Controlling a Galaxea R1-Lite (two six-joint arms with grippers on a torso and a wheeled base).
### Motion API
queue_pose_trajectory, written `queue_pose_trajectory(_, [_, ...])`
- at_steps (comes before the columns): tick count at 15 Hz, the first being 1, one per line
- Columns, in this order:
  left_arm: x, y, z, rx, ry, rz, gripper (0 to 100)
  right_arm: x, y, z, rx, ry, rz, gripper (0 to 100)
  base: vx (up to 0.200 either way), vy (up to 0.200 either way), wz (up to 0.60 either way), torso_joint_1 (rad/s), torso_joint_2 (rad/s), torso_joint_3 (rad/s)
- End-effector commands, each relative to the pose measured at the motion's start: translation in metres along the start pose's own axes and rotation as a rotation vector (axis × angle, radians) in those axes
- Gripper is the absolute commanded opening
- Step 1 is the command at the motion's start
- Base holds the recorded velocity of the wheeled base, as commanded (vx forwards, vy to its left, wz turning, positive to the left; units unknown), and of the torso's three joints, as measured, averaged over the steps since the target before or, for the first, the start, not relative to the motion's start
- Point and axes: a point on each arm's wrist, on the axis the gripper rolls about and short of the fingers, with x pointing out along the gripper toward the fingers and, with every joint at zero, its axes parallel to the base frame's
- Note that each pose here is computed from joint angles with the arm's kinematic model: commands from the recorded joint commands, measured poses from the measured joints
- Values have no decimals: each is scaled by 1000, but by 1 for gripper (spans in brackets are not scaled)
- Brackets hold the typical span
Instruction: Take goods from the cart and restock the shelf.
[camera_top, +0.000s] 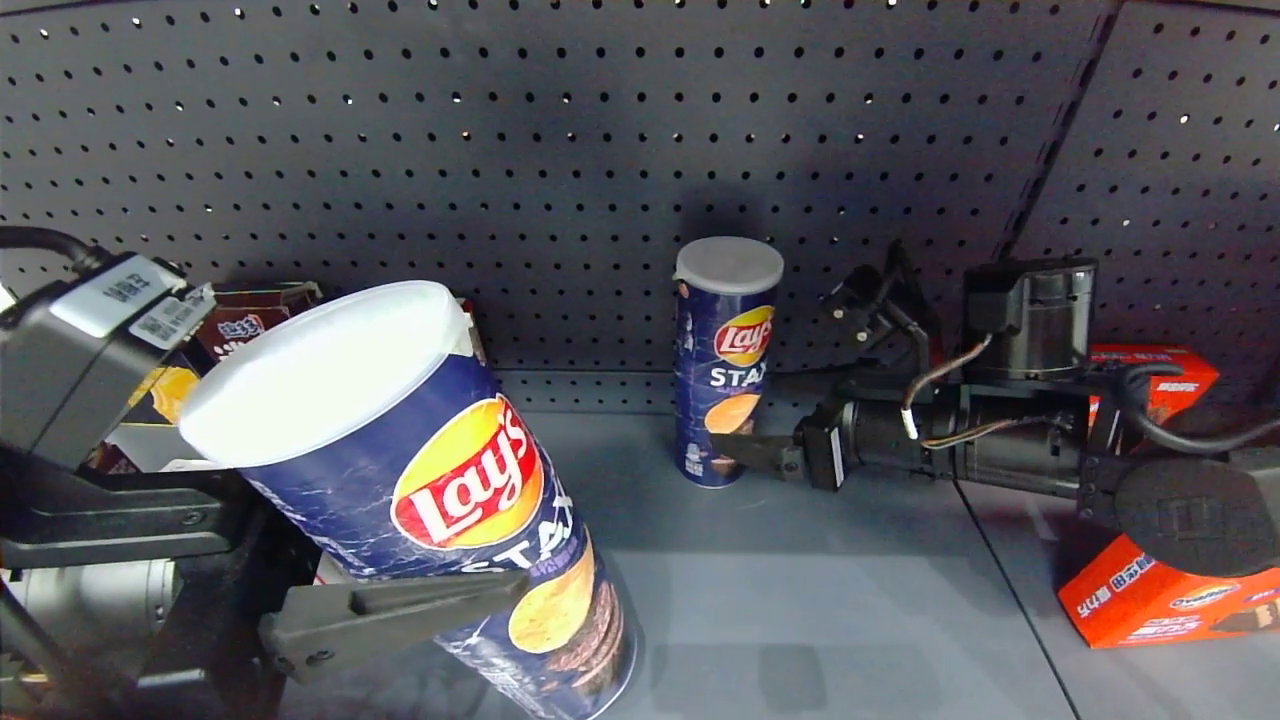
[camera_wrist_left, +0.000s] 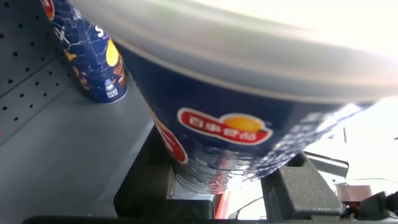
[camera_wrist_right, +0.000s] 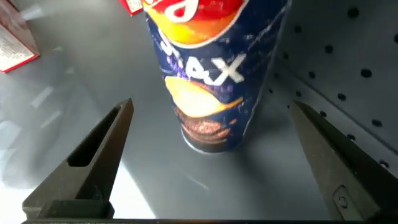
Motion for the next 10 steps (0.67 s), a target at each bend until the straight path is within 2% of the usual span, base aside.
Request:
queue_pose_trajectory(1, [0,0,0,0,-1,0,0,8,-2,-4,4,14,4,100,0,0,0,0,0,0])
queue_pose_trajectory(10, [-2,-2,0,2,-4,4,0,33,-9,-18,8,24,2,100,0,0,0,0,0,0])
